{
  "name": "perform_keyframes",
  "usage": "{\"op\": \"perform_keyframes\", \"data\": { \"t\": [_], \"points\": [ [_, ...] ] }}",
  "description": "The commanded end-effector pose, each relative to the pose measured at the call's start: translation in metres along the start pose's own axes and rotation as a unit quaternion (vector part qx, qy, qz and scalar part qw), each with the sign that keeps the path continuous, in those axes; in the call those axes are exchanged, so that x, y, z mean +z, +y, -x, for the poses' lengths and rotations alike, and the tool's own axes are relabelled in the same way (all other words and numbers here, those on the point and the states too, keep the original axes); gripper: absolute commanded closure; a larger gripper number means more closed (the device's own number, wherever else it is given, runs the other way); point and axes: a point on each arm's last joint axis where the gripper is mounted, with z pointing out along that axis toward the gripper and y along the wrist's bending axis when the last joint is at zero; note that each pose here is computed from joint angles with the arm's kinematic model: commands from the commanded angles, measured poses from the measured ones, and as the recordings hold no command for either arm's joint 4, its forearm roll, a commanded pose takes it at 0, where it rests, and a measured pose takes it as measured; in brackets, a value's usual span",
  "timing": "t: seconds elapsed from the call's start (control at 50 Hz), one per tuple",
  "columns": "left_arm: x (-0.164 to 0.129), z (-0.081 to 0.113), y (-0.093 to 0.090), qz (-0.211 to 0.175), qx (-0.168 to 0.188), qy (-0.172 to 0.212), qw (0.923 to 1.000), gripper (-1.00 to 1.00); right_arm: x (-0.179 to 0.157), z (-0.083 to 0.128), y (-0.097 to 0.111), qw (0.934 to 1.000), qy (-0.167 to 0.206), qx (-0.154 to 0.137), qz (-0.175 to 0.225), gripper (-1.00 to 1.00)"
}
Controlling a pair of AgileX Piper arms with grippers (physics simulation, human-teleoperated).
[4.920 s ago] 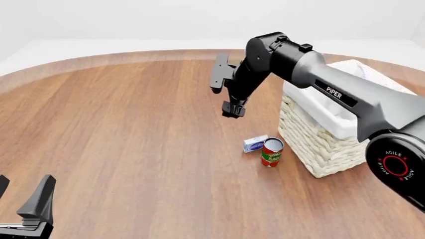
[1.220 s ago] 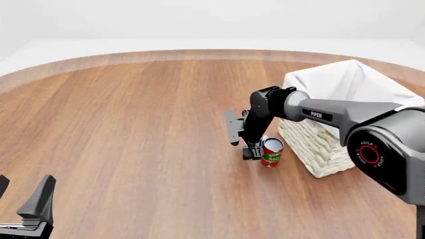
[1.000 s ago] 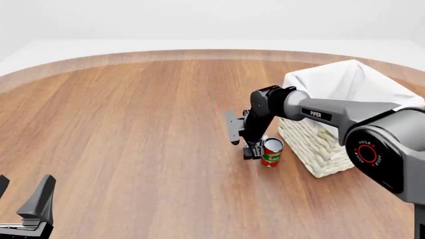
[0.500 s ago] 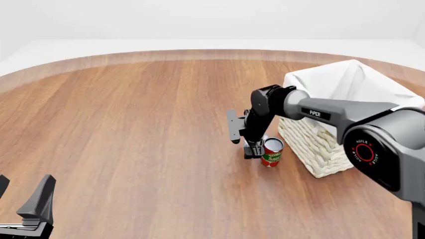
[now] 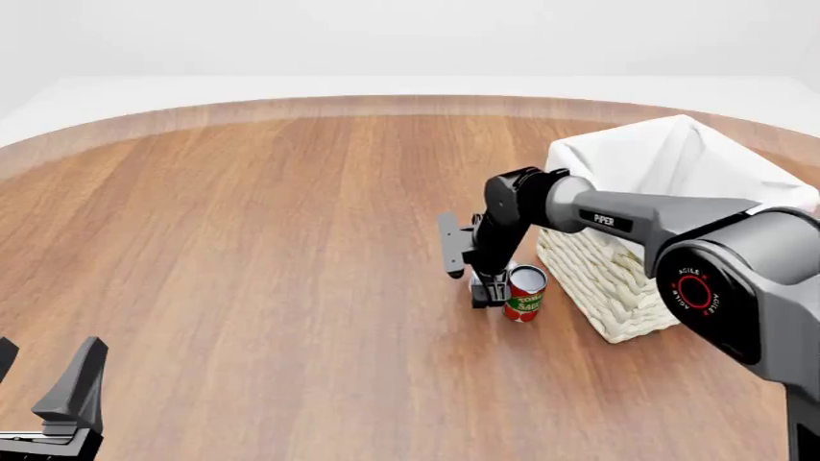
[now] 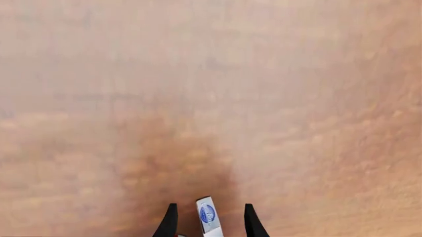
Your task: Pick up the alphabet soup and the cream cheese box, and put them in the basket.
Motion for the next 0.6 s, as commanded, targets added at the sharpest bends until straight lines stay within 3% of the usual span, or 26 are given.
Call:
{"op": "perform_keyframes", "data": {
  "t": [0.02,0.24,0.26,0.6],
  "points": [
    [0.0000,0.0000,0.0000,0.000,0.000,0.000,1.0000,-1.00,0.0104,-0.0006,-0.0027,1.0000,0.001,0.001,-0.001,-1.00],
    [0.0000,0.0000,0.0000,0.000,0.000,0.000,1.0000,-1.00,0.0151,0.0009,-0.0028,1.0000,0.002,0.003,0.003,-1.00],
    [0.0000,0.0000,0.0000,0.000,0.000,0.000,1.0000,-1.00,0.0152,0.0007,-0.0025,1.0000,0.001,0.003,0.002,1.00],
    [0.0000,0.0000,0.0000,0.000,0.000,0.000,1.0000,-1.00,0.0120,-0.0007,-0.0037,0.9999,-0.002,0.002,-0.010,1.00]
  ]
}}
